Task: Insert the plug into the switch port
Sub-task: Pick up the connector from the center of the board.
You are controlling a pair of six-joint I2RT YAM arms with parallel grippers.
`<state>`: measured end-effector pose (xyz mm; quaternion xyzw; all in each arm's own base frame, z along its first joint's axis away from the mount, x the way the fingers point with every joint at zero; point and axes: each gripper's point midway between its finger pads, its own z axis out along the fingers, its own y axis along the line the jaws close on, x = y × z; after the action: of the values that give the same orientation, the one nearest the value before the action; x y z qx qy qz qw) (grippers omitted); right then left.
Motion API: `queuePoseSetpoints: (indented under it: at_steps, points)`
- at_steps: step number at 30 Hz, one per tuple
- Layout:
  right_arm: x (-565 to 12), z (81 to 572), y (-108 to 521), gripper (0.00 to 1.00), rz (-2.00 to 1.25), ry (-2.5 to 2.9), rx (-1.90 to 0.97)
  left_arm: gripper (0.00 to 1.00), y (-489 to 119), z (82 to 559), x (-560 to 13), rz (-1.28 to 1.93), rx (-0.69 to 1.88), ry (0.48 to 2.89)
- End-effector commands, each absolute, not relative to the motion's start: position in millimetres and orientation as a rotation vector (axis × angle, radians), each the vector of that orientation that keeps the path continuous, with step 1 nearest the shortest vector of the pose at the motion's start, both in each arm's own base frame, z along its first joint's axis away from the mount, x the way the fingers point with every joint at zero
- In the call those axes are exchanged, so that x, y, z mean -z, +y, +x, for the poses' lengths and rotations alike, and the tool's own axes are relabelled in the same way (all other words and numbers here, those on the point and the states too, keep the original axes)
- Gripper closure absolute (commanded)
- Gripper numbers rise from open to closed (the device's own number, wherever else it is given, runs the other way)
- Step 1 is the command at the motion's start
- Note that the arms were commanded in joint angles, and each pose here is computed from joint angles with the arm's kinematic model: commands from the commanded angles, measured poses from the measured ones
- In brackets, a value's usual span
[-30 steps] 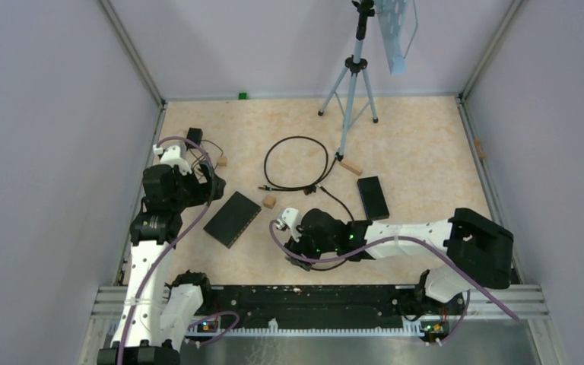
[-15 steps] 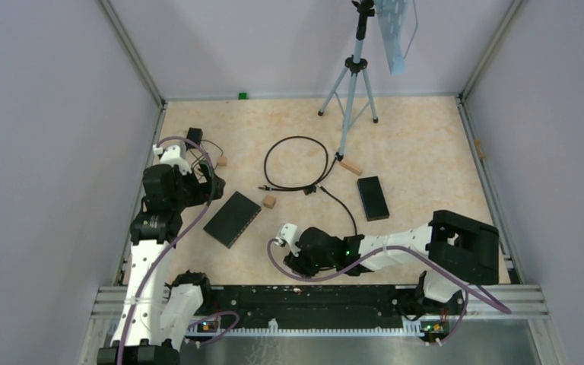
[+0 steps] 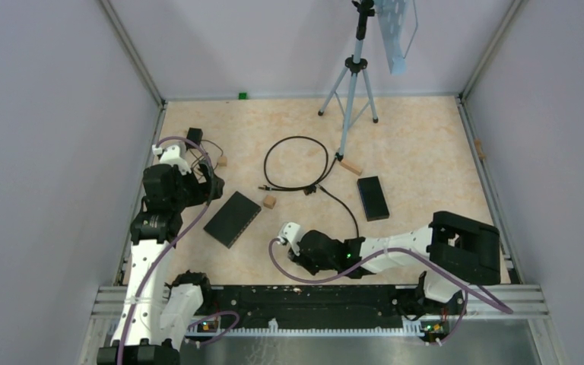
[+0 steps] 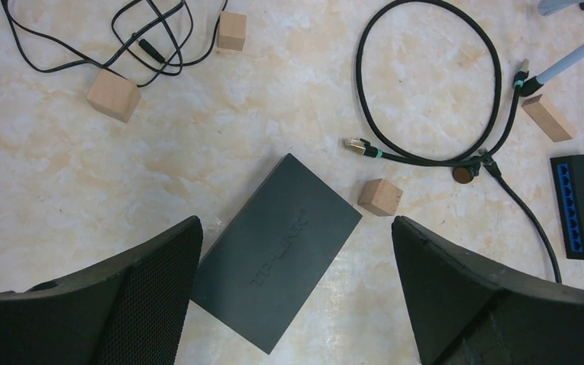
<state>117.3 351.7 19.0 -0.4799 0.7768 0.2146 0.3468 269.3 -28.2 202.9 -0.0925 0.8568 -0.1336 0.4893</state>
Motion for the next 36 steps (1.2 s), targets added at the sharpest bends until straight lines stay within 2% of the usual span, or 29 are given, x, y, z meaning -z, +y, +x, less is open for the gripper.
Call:
queuePoseSetpoints:
  at_steps: [1, 5, 10, 15, 20, 25, 31, 36]
  points:
    - [-53, 120, 355, 1.00, -1.228, 1.940, -0.564, 0.01, -33, 275, -226, -0.225, 0.369, 2.010]
    - [-100, 135, 358, 1.00, -1.162, 1.831, -0.549, 0.01, -51, 276, -256, -0.178, 0.489, 1.962]
    - [-158, 142, 356, 1.00, -1.103, 1.639, -0.594, 0.01, -62, 277, -319, -0.145, 0.570, 1.854]
    - [-211, 155, 349, 1.00, -1.045, 1.500, -0.561, 0.01, -59, 277, -363, -0.266, 0.605, 1.806]
    - [-264, 162, 340, 1.00, -1.026, 1.350, -0.590, 0.01, -91, 263, -410, -0.145, 0.822, 1.687]
    - [-295, 174, 321, 1.00, -0.959, 1.289, -0.560, 0.01, -108, 258, -406, -0.195, 1.007, 1.706]
    - [-308, 183, 302, 1.00, -0.880, 1.267, -0.568, 0.01, -129, 257, -360, -0.197, 1.197, 1.821]
    - [-319, 180, 300, 1.00, -0.845, 1.248, -0.613, 0.03, -159, 250, -348, -0.199, 1.232, 1.843]
